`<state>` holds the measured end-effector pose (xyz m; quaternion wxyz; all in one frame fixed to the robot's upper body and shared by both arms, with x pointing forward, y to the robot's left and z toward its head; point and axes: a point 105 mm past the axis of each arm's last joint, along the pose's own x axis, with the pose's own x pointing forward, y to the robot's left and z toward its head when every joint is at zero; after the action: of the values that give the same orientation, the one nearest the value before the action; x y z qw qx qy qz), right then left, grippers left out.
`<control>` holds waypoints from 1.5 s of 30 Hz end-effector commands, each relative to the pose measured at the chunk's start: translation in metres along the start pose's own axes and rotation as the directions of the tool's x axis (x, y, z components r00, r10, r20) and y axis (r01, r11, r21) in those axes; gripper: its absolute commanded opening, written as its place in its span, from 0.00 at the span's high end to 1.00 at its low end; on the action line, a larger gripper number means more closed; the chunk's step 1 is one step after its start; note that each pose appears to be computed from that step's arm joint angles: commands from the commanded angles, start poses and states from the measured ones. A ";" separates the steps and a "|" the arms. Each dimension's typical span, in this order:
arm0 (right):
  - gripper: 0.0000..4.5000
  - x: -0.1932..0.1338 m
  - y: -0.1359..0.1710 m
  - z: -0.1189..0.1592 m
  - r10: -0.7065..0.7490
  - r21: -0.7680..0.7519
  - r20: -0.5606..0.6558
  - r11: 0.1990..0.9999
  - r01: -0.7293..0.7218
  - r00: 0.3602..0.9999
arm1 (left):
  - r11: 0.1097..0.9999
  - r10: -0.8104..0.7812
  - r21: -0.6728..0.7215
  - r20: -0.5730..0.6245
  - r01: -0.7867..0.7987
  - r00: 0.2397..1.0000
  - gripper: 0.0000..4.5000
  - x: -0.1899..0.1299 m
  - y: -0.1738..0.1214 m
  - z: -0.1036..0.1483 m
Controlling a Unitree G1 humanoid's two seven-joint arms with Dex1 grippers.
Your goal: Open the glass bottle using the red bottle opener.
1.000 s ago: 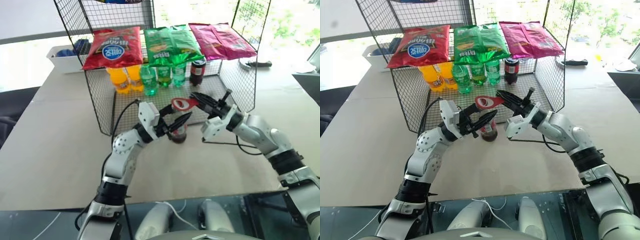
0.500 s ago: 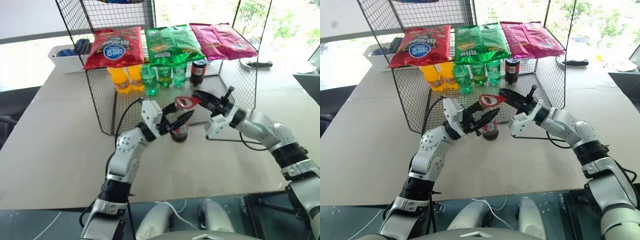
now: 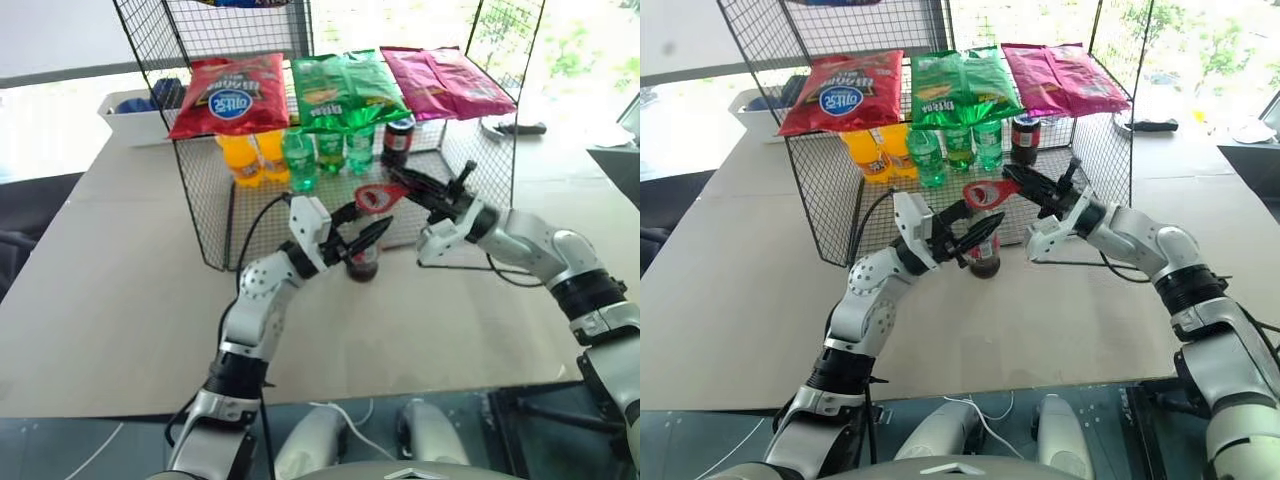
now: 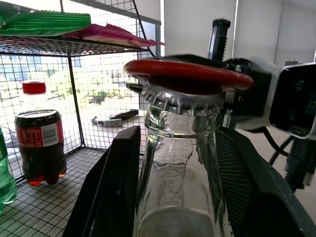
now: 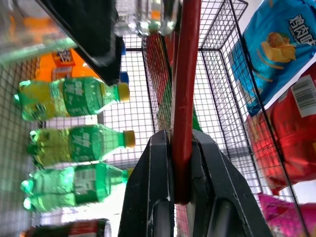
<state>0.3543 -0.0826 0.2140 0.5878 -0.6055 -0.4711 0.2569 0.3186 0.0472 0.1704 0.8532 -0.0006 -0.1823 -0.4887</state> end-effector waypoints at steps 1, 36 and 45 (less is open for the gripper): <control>1.00 -0.012 0.004 -0.019 0.030 -0.014 -0.083 0.999 -0.031 0.996 | 0.998 -0.025 -0.062 -0.103 0.019 0.994 0.61 -0.006 -0.010 -0.029; 1.00 -0.005 -0.032 0.000 -0.235 0.189 -0.071 0.951 0.244 0.970 | 0.996 0.021 -0.079 -0.070 -0.026 0.997 0.61 -0.012 -0.003 -0.025; 1.00 -0.011 -0.027 -0.009 -0.239 0.278 -0.154 0.921 0.274 0.959 | 0.998 0.028 -0.062 -0.024 -0.030 0.999 0.61 -0.011 -0.001 -0.013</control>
<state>0.3506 -0.0933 0.2273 0.7170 -0.4733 -0.4582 0.2279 0.3153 0.0525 0.1716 0.8537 -0.0225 -0.1910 -0.4840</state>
